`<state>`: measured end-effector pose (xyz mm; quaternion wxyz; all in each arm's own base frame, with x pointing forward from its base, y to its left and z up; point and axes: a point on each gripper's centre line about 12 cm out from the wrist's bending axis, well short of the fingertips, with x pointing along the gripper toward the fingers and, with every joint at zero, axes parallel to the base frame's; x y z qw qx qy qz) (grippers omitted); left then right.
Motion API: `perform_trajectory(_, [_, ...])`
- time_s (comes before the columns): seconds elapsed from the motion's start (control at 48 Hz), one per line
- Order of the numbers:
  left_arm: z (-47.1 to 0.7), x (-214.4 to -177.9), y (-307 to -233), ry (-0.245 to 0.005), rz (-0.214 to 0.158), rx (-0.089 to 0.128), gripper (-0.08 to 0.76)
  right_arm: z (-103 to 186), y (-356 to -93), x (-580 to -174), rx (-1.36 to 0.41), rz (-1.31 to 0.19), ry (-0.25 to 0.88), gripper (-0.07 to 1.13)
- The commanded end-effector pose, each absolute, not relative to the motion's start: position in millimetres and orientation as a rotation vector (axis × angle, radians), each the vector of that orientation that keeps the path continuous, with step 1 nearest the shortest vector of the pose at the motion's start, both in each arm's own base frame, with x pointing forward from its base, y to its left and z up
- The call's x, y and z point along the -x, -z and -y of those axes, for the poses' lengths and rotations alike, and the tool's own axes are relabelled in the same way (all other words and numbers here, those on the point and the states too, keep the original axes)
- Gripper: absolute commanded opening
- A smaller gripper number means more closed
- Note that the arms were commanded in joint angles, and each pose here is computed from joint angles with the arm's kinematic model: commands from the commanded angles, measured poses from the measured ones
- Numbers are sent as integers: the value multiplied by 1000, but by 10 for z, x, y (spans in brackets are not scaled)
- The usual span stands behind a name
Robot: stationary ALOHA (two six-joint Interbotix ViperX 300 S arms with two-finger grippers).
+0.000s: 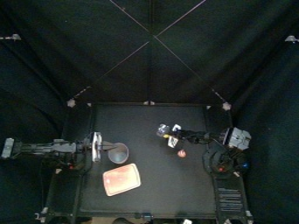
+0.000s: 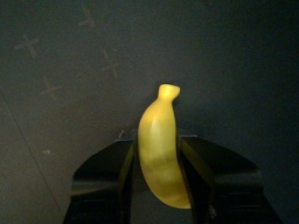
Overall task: Pick the banana then place it on the pink plate
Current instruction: Place banana on the pink plate
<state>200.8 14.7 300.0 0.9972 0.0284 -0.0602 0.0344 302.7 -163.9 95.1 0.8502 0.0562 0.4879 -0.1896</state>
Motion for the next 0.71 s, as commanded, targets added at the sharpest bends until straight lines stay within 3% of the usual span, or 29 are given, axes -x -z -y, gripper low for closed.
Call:
perform_trajectory(0.021, [-150,-2018,-3055,-70,139,-58,34,1658,-1057,-3051,-121,-999,410,606])
perform_trajectory(0.167, [-151,-2015,-3030,-71,133,-53,34,1420,-1313,-3272,-112,-917,359,593])
perform_trajectory(0.417, [-151,-2013,-2989,-71,122,-54,34,566,-1865,-3883,-129,-734,160,593])
perform_trajectory(0.708, [-151,-2010,-2970,-71,118,-54,34,-250,-1885,-4421,-144,-702,-13,593])
